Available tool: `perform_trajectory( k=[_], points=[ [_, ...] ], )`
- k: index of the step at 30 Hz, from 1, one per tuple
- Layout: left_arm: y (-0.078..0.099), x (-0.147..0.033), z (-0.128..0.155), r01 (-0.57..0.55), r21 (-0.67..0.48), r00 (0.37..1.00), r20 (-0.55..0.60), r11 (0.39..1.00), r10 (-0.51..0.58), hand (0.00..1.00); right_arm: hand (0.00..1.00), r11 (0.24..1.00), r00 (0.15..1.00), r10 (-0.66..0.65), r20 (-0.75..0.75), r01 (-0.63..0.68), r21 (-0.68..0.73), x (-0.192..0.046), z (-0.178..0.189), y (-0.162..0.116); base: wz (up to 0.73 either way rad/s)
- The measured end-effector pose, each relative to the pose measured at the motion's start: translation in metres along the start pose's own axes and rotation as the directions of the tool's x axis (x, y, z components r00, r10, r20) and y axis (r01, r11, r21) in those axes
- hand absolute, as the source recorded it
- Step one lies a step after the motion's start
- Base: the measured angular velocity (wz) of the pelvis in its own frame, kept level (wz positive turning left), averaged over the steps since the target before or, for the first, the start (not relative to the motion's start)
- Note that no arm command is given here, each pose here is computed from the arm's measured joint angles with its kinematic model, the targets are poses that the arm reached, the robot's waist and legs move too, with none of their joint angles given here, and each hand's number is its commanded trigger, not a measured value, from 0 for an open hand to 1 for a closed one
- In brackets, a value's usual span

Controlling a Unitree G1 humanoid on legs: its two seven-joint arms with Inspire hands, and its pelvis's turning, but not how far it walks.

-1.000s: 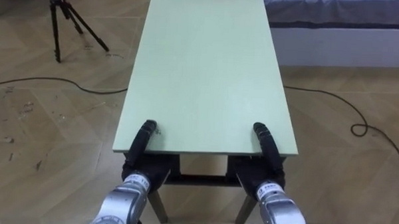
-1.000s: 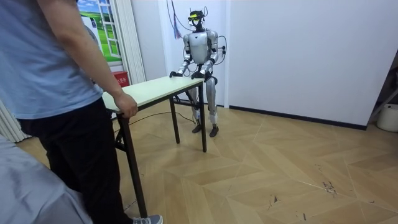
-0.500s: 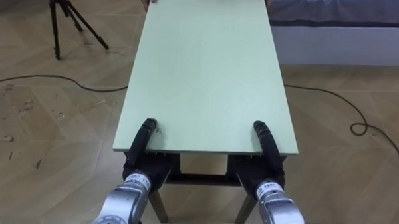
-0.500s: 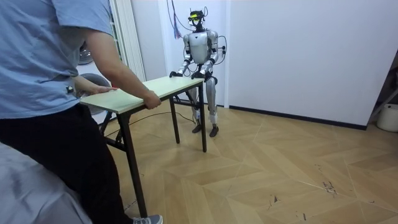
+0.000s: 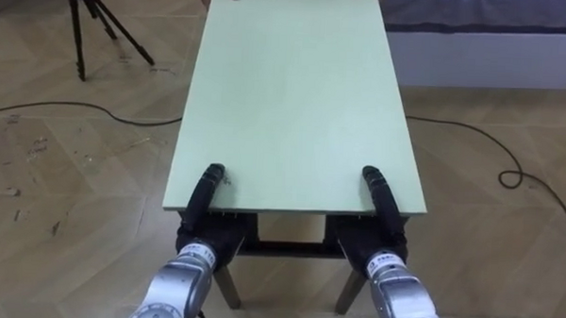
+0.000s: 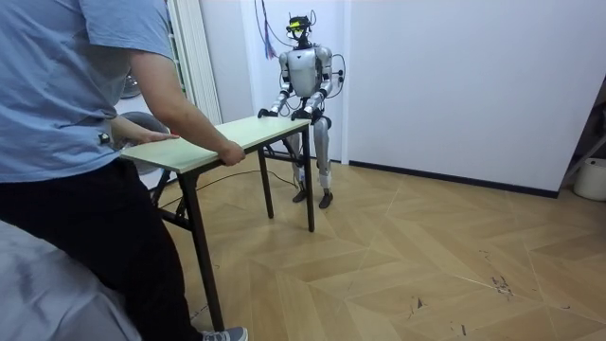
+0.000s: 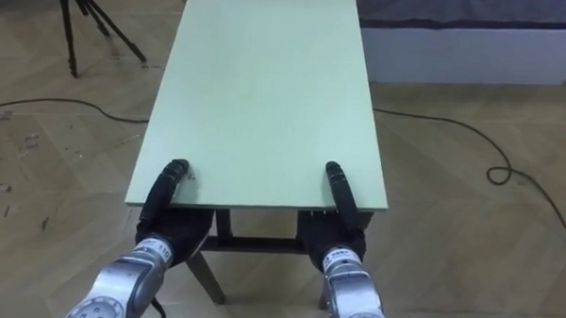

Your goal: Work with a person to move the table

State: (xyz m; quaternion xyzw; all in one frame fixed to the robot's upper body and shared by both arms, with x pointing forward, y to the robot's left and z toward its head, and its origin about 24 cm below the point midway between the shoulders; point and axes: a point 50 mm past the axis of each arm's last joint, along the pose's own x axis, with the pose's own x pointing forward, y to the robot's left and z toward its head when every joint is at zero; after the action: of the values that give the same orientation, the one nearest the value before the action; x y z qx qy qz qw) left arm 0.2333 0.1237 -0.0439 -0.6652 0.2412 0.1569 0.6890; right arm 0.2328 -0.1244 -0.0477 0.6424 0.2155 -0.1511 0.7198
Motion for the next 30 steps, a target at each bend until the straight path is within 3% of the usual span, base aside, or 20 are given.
perform_trajectory(
  k=[9, 18, 30],
  points=[
    [-0.005, -0.010, 0.004, 0.100, 0.020, 0.995, 0.022, 0.995, -0.100, 1.00, 1.00, 0.997, 0.997, 0.075, -0.021, -0.075, 0.002, -0.011, 0.000, 0.011, -0.03],
    [0.010, -0.027, 0.002, 0.093, 0.043, 0.996, 0.012, 0.995, -0.094, 1.00, 1.00, 0.995, 0.995, 0.094, -0.023, -0.094, -0.011, -0.024, 0.002, -0.005, -0.07],
    [0.016, -0.044, 0.006, 0.105, 0.048, 0.994, 0.029, 0.993, -0.106, 1.00, 1.00, 0.995, 0.994, 0.103, -0.046, -0.103, 0.000, -0.034, -0.004, -0.009, 0.01]
  ],
)
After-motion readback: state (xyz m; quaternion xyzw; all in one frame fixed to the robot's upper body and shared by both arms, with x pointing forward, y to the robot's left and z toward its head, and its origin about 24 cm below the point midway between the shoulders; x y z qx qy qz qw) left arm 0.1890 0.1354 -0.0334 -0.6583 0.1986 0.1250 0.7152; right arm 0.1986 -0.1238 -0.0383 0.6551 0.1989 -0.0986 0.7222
